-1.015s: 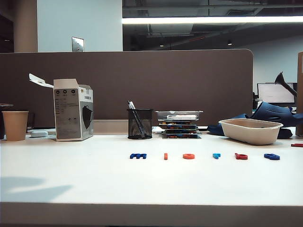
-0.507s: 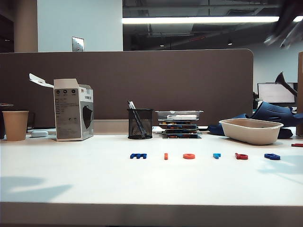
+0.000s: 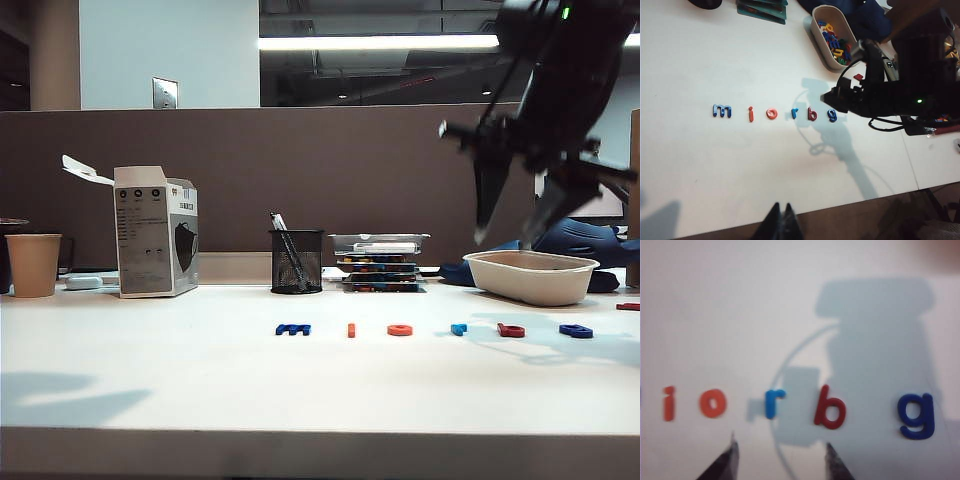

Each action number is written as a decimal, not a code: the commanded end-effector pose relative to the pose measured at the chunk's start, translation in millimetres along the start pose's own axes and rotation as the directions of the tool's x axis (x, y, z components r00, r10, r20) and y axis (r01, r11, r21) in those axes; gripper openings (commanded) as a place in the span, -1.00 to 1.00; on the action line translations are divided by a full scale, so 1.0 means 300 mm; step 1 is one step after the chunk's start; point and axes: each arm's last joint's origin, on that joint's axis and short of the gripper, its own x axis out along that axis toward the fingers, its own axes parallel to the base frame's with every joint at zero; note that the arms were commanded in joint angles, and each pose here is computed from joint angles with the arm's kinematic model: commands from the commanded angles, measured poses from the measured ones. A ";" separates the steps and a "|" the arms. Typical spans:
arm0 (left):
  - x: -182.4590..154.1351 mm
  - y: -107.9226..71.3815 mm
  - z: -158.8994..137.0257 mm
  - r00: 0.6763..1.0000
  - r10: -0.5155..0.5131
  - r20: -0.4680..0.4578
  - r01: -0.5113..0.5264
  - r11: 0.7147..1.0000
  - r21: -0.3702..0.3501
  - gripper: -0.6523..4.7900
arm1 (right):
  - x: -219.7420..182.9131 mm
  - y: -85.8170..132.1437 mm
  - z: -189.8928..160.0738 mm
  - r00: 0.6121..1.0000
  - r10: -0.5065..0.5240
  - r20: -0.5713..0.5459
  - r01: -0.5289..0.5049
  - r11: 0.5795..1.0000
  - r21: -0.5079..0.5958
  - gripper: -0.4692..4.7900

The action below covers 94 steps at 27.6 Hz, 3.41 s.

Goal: Select the appropriate letters from the row of letter magnets placed on the table to arrange into the word "big".

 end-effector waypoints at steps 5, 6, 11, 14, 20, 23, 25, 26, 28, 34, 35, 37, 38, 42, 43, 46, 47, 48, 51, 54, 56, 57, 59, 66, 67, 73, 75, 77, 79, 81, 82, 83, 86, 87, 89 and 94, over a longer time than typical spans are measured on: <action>-0.005 -0.003 0.006 1.000 -0.010 0.015 0.010 1.000 -0.008 -0.77 | 0.104 -0.010 0.001 0.997 -0.031 -0.067 0.035 0.998 0.046 0.00; -0.005 -0.003 0.006 1.000 -0.010 0.015 0.010 1.000 -0.009 -0.77 | 0.117 -0.012 0.000 0.997 -0.035 -0.075 0.038 0.998 0.046 0.00; -0.005 -0.003 0.006 1.000 -0.010 0.015 0.010 1.000 -0.008 -0.77 | 0.163 -0.025 -0.009 0.991 -0.081 -0.107 0.086 0.995 0.046 0.00; -0.005 -0.003 0.006 1.000 -0.010 0.015 0.010 1.000 -0.008 -0.77 | 0.174 -0.028 -0.011 0.989 -0.099 -0.112 0.104 0.994 0.045 0.00; -0.005 -0.003 0.006 1.000 -0.010 0.015 0.010 1.000 -0.009 -0.77 | 0.194 -0.035 -0.014 0.984 -0.134 -0.116 0.141 0.988 0.059 0.00; -0.005 -0.003 0.006 1.000 -0.010 0.015 0.010 1.000 -0.008 -0.77 | 0.211 -0.038 -0.017 0.983 -0.134 -0.128 0.144 0.987 0.069 0.00; -0.005 -0.003 0.006 1.000 -0.010 0.015 0.010 1.000 -0.009 -0.77 | 0.213 -0.038 -0.017 0.983 -0.134 -0.127 0.144 0.987 0.072 0.00; -0.005 -0.003 0.006 1.000 -0.010 0.015 0.010 1.000 -0.008 -0.77 | 0.213 -0.038 -0.015 0.984 -0.133 -0.123 0.142 0.987 0.072 0.00; -0.005 -0.003 0.006 1.000 -0.010 0.015 0.010 1.000 -0.008 -0.77 | 0.213 -0.036 -0.012 0.985 -0.129 -0.114 0.138 0.988 0.075 0.00; -0.005 -0.003 0.006 1.000 -0.010 0.015 0.010 1.000 -0.008 -0.77 | 0.224 -0.039 -0.015 0.984 -0.132 -0.121 0.143 0.985 0.091 0.00; -0.005 -0.003 0.006 1.000 -0.010 0.015 0.010 1.000 -0.008 -0.77 | 0.228 -0.039 -0.015 0.983 -0.133 -0.124 0.145 0.985 0.091 0.00; -0.005 -0.003 0.006 1.000 -0.010 0.015 0.010 1.000 -0.008 -0.77 | 0.232 -0.040 -0.017 0.982 -0.135 -0.130 0.148 0.985 0.095 0.00; -0.005 -0.003 0.006 1.000 -0.010 0.015 0.010 1.000 -0.009 -0.77 | 0.232 -0.040 -0.018 0.982 -0.136 -0.131 0.149 0.984 0.096 0.00; -0.005 -0.003 0.006 1.000 -0.009 0.015 0.009 1.000 -0.008 -0.77 | 0.237 -0.041 -0.020 0.981 -0.138 -0.137 0.152 0.983 0.100 0.00; -0.005 -0.003 0.006 1.000 -0.009 0.015 0.009 1.000 -0.008 -0.77 | 0.241 -0.042 -0.021 0.980 -0.139 -0.140 0.153 0.983 0.100 0.00; -0.005 -0.003 0.006 1.000 -0.010 0.015 0.010 1.000 -0.008 -0.77 | 0.249 -0.044 -0.025 0.978 -0.143 -0.152 0.159 0.982 0.099 0.00; -0.005 -0.003 0.006 1.000 -0.010 0.015 0.010 1.000 -0.008 -0.77 | 0.257 -0.045 -0.028 0.977 -0.144 -0.160 0.161 0.982 0.098 -0.01; -0.005 -0.003 0.006 1.000 -0.010 0.015 0.010 1.000 -0.008 -0.77 | 0.264 -0.036 -0.037 0.974 -0.152 -0.171 0.168 0.982 0.086 -0.02; -0.005 -0.003 0.006 1.000 -0.009 0.014 0.009 1.000 -0.008 -0.77 | 0.283 -0.023 -0.050 0.970 -0.153 -0.189 0.169 0.983 0.072 -0.02; -0.005 -0.003 0.006 1.000 -0.010 0.015 0.010 1.000 -0.008 -0.77 | 0.295 -0.004 -0.066 0.965 -0.161 -0.208 0.175 0.983 0.051 -0.02; -0.005 -0.003 0.006 1.000 -0.010 0.015 0.010 1.000 -0.008 -0.77 | 0.301 -0.002 -0.072 0.962 -0.166 -0.218 0.180 0.983 0.047 -0.02; -0.005 -0.003 0.006 1.000 -0.010 0.015 0.010 1.000 -0.008 -0.77 | 0.301 0.002 -0.076 0.960 -0.168 -0.224 0.182 0.982 0.042 -0.02; -0.005 -0.003 0.006 1.000 -0.010 0.015 0.010 1.000 -0.008 -0.77 | 0.303 0.000 -0.080 0.956 -0.175 -0.237 0.189 0.981 0.040 -0.04; -0.005 -0.003 0.006 1.000 -0.010 0.015 0.010 1.000 -0.009 -0.77 | 0.298 -0.012 -0.093 0.935 -0.236 -0.265 0.251 0.968 0.023 -0.04; -0.005 -0.003 0.006 1.000 -0.010 0.015 0.010 1.000 -0.009 -0.77 | 0.298 -0.012 -0.094 0.934 -0.236 -0.268 0.251 0.968 0.023 -0.07; -0.005 -0.003 0.006 1.000 -0.010 0.015 0.010 1.000 -0.008 -0.77 | 0.297 -0.012 -0.097 0.931 -0.236 -0.277 0.251 0.968 0.018 -0.39; -0.005 -0.003 0.006 1.000 -0.010 0.015 0.010 1.000 -0.009 -0.77 | 0.297 -0.012 -0.098 0.930 -0.238 -0.279 0.251 0.968 0.011 -0.39; -0.005 -0.003 0.006 1.000 -0.010 0.015 0.010 1.000 -0.009 -0.77 | 0.296 -0.014 -0.100 0.926 -0.244 -0.287 0.257 0.966 0.009 -0.40; -0.005 -0.003 0.006 1.000 -0.010 0.015 0.010 1.000 -0.008 -0.77 | 0.297 -0.014 -0.101 0.926 -0.244 -0.287 0.258 0.966 0.008 -0.47; -0.005 -0.003 0.006 1.000 -0.010 0.015 0.010 1.000 -0.008 -0.77 | 0.297 -0.014 -0.101 0.926 -0.244 -0.287 0.258 0.966 0.009 -0.55; -0.005 -0.003 0.006 1.000 -0.010 0.015 0.010 1.000 -0.008 -0.77 | 0.297 -0.014 -0.101 0.926 -0.244 -0.287 0.258 0.966 0.009 -0.55; -0.005 -0.003 0.006 1.000 -0.010 0.015 0.010 1.000 -0.009 -0.77 | 0.297 -0.014 -0.101 0.926 -0.244 -0.287 0.258 0.966 0.009 -0.55; -0.005 -0.003 0.006 1.000 -0.010 0.015 0.010 1.000 -0.008 -0.77 | 0.297 -0.014 -0.101 0.926 -0.245 -0.287 0.258 0.966 0.009 -0.55; -0.005 -0.003 0.006 1.000 -0.010 0.015 0.010 1.000 -0.008 -0.77 | 0.298 -0.014 -0.100 0.927 -0.244 -0.286 0.257 0.966 0.009 -0.55; -0.005 -0.003 0.006 1.000 -0.010 0.015 0.010 1.000 -0.008 -0.77 | 0.299 -0.013 -0.098 0.929 -0.242 -0.279 0.254 0.967 0.010 -0.55; -0.005 -0.003 0.006 1.000 -0.010 0.015 0.010 1.000 -0.008 -0.77 | 0.299 -0.013 -0.097 0.930 -0.246 -0.272 0.258 0.966 0.010 -0.55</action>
